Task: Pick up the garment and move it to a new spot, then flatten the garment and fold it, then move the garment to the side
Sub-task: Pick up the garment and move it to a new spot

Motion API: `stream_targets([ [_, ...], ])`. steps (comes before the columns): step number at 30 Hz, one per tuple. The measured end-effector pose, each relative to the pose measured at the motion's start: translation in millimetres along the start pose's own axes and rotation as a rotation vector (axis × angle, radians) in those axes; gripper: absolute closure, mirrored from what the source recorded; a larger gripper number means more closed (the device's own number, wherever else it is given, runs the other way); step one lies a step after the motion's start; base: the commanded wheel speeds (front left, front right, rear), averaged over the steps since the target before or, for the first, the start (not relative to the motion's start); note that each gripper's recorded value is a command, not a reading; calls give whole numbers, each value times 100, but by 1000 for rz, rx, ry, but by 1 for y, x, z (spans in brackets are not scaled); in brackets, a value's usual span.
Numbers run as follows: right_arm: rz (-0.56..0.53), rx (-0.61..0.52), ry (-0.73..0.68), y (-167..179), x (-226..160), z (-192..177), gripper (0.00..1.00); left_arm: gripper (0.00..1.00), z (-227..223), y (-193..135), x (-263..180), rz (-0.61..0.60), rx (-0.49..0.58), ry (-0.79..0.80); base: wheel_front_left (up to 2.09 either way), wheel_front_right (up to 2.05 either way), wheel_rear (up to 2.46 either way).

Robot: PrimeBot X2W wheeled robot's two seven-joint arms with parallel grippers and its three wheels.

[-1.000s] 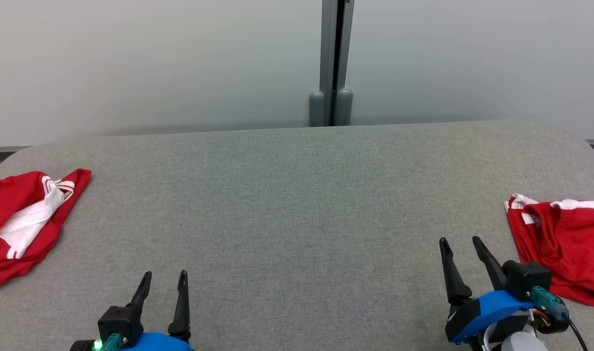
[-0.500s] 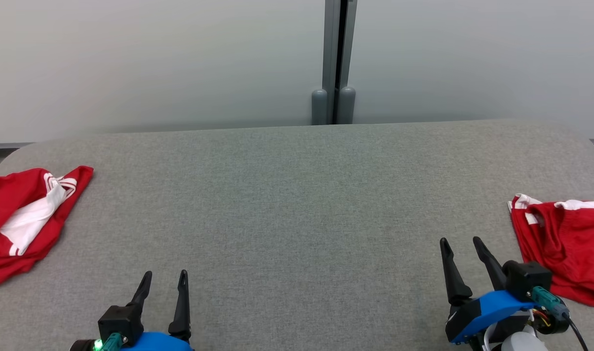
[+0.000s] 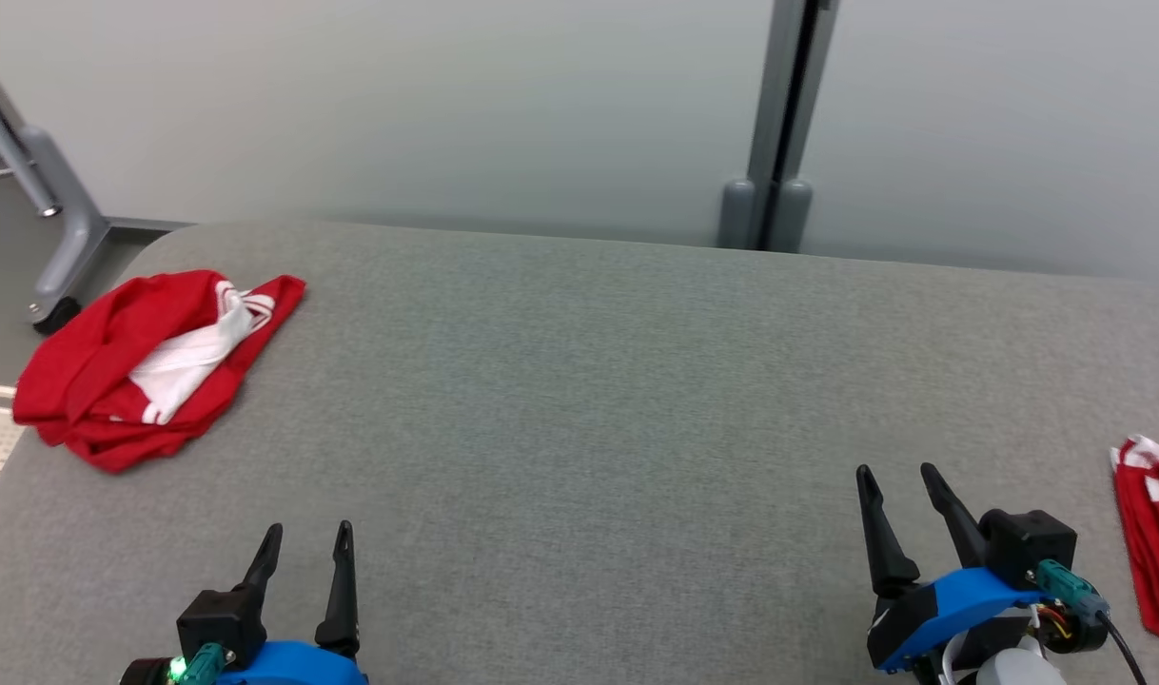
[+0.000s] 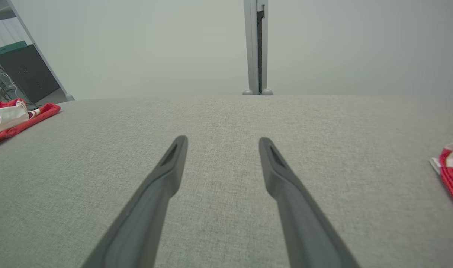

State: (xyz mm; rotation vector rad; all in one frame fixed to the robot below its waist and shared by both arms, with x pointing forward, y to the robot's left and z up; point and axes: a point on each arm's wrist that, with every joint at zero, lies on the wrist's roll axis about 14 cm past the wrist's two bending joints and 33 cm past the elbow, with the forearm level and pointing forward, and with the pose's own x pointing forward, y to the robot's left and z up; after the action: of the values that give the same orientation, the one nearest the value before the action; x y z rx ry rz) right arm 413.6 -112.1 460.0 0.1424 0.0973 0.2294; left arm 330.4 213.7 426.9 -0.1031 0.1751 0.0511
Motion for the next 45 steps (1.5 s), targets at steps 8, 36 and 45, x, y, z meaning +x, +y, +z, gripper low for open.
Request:
stream_targets([
  [8, 152, 0, 35, 54, 24, -11, 0, 0, -3, 51, -31, 160, -21, -4, 0, 0, 0],
  [36, 462, -10, 141, 164, 55, -51, 0, 0, -31, 128, -97, 482, -127, 63, 0, 0, 0],
  [45, 462, -12, 131, 154, 80, -64, 0, 0, 4, 155, -17, 426, -81, 54, 0, 0, 0],
])
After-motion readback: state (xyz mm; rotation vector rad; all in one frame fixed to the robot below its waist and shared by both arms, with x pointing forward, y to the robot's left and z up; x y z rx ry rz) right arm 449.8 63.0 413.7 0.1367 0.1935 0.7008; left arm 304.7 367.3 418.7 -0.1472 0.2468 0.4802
